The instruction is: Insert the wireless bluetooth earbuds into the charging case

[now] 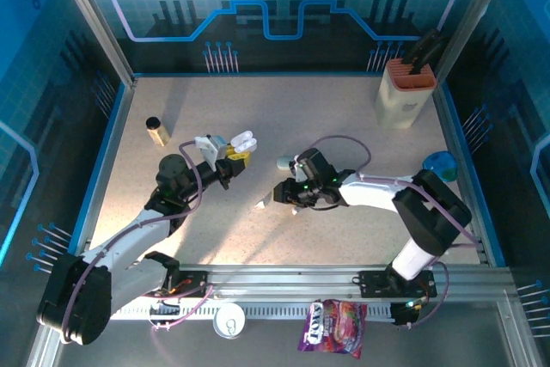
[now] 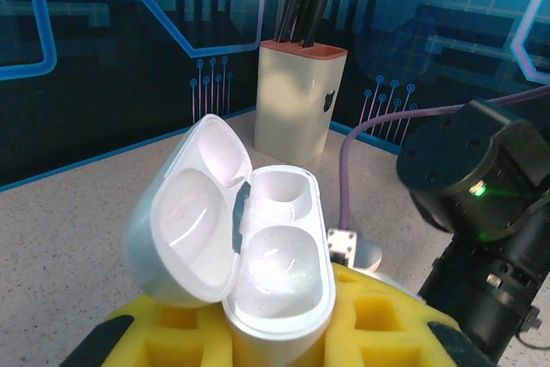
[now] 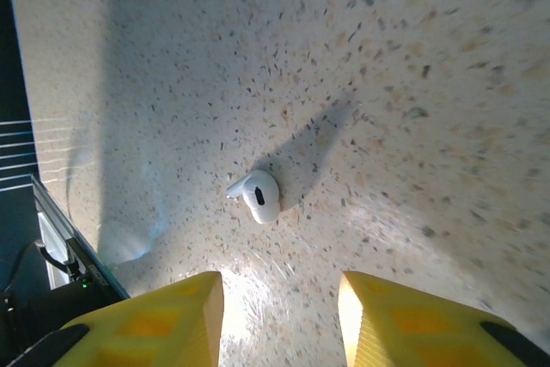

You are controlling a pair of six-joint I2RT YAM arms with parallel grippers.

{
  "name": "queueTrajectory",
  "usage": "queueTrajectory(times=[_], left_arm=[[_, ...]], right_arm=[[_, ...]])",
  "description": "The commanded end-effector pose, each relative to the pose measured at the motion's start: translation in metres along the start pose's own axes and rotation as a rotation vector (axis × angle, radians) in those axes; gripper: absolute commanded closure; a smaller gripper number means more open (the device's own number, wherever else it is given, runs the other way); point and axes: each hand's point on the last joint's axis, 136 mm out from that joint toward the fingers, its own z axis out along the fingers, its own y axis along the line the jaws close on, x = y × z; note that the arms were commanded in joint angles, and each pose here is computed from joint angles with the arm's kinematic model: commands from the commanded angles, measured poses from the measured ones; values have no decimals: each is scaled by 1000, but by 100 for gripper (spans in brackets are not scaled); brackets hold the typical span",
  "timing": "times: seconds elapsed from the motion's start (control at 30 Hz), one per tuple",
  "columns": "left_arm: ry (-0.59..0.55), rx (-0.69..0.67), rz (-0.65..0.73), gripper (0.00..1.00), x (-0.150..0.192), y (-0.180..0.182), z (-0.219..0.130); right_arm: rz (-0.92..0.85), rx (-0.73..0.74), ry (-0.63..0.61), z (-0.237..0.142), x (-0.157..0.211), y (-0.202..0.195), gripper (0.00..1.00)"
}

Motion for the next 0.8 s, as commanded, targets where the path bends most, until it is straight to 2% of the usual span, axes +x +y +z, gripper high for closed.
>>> queueTrajectory(times=[0.0, 0.2, 0.77], left_arm=[[-9, -11, 39, 100, -2, 2, -3], [-9, -4, 45, 100, -2, 1, -3], [-15, 5, 50, 100, -3, -1, -3]], right_arm=[[-14, -39, -4, 13, -7, 19, 62], [-19, -58, 25, 29, -12, 28, 65], [-30, -55, 122, 54, 2, 23, 66]])
